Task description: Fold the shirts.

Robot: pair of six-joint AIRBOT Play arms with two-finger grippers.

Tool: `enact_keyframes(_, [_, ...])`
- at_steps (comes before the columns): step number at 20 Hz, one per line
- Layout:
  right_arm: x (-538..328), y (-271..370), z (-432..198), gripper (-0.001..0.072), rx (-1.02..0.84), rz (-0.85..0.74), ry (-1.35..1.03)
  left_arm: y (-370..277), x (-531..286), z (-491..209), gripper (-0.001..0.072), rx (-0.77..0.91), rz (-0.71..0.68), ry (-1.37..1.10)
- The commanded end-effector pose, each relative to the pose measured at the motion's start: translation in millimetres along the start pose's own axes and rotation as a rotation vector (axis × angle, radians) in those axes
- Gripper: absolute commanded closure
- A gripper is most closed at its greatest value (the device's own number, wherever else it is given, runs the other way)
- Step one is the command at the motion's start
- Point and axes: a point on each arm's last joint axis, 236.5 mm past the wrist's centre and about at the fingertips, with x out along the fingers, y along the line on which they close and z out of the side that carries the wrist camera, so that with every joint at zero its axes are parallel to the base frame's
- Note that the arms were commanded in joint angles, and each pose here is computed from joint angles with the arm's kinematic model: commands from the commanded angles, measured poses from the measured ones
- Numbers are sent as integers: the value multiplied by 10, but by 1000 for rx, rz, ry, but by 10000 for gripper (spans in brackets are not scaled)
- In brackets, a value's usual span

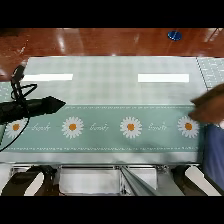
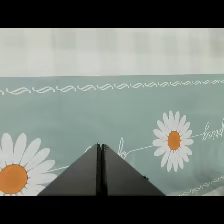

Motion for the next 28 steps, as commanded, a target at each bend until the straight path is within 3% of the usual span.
enact_keyframes(1, [-399, -699, -452, 689, 157, -218, 31, 10, 1, 48, 689, 5, 5, -21])
enact_keyframes(9, [-550, -1973, -2023, 685, 506, -759, 188, 26, 0, 110, 689, 5, 11, -46])
enact_keyframes(10, [-536, -2053, -2181, 599, 536, -799, 218, 29, -1, 124, 689, 5, 12, -52])
enact_keyframes(12, [-443, -2129, -2368, 349, 559, -816, 282, 30, -1, 130, 689, 5, 13, -55])
enact_keyframes(13, [-393, -2145, -2406, 299, 564, -808, 309, 35, 4, 129, 689, 4, 13, -54])
enact_keyframes(17, [-236, -2134, -2231, 306, 545, -739, 327, 95, 45, 237, 689, -7, 28, -81])
enact_keyframes(18, [-170, -2081, -2059, 336, 509, -697, 307, 91, 30, 282, 689, -7, 28, -87])
enact_keyframes(20, [-12, -1865, -1603, 558, 418, -577, 273, 38, -44, 505, 689, 50, 32, -139])
enact_keyframes(22, [301, -1276, -997, 687, 245, -326, 218, -73, -177, 881, 689, 103, 31, -199])
enact_keyframes(25, [735, 187, -223, 688, -99, 50, 62, -455, -284, 1436, 690, 186, -20, -218])
enact_keyframes(28, [1246, 1134, -478, 688, -434, 110, 91, -1019, -69, 1189, 690, 324, -141, 43])
